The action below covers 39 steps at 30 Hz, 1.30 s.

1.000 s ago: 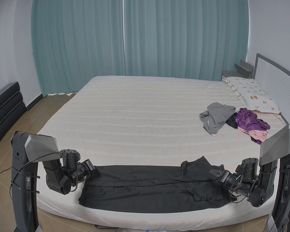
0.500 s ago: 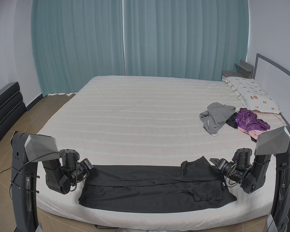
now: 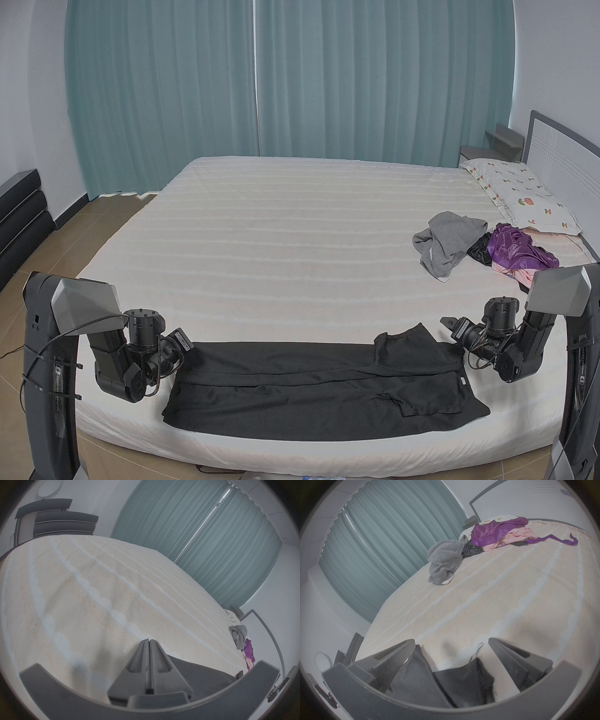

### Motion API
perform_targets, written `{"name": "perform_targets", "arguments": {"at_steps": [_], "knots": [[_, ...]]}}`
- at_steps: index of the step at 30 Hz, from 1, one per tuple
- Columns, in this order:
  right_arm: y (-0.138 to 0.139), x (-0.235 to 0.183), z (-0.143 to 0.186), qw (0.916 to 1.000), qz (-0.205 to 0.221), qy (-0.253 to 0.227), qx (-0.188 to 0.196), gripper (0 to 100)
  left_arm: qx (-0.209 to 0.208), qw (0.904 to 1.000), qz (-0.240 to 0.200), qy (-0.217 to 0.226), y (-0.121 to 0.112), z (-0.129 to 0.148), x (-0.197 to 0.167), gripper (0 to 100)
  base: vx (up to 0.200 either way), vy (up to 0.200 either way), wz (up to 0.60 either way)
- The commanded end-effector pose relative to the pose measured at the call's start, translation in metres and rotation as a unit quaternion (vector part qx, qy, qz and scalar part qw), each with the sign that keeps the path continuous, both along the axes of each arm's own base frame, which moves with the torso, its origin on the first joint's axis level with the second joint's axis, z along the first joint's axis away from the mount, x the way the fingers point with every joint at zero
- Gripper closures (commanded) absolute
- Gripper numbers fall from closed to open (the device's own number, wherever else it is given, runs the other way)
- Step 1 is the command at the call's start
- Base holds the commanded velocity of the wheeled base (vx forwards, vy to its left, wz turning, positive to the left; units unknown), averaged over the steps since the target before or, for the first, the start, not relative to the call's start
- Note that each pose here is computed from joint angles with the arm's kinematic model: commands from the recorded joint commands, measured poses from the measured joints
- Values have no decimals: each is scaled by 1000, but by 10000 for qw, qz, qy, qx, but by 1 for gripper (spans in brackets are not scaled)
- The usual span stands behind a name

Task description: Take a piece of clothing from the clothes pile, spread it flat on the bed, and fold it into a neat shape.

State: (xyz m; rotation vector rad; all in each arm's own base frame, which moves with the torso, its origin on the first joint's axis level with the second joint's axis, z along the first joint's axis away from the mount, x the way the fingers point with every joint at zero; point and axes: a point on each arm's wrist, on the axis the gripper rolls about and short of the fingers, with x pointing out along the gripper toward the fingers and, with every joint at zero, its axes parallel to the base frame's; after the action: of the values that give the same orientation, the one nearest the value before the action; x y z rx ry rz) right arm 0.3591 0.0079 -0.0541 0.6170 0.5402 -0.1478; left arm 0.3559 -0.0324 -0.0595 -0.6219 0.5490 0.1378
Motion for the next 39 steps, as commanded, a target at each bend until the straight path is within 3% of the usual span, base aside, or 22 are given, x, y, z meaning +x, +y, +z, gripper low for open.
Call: {"name": "perform_targets", "arguments": {"at_steps": [1, 13, 14, 21, 29, 39], "knots": [[-10, 0, -3, 9999, -111, 25, -14, 0, 2, 10000, 1, -17, 0, 1, 1, 100, 0, 0, 0], [-1, -12, -11, 9993, 166, 325, 69, 0, 51, 10000, -35, 12, -1, -1, 0, 100, 0, 0, 0], [0, -12, -11, 9992, 214, 333, 90, 100, 51, 10000, -35, 12, -1, -1, 0, 100, 0, 0, 0], [0, -12, -12, 9993, 176, 333, 79, 100, 52, 10000, -35, 19, -1, -1, -1, 100, 0, 0, 0], [-19, -10, 0, 9998, -103, 132, 102, 100, 42, 10000, -23, -18, 0, 0, 0, 100, 0, 0, 0], [-23, -9, -2, 9997, -165, 147, 117, 100, 14, 9995, -21, -316, 0, -2, 1, 100, 0, 0, 0]]}}
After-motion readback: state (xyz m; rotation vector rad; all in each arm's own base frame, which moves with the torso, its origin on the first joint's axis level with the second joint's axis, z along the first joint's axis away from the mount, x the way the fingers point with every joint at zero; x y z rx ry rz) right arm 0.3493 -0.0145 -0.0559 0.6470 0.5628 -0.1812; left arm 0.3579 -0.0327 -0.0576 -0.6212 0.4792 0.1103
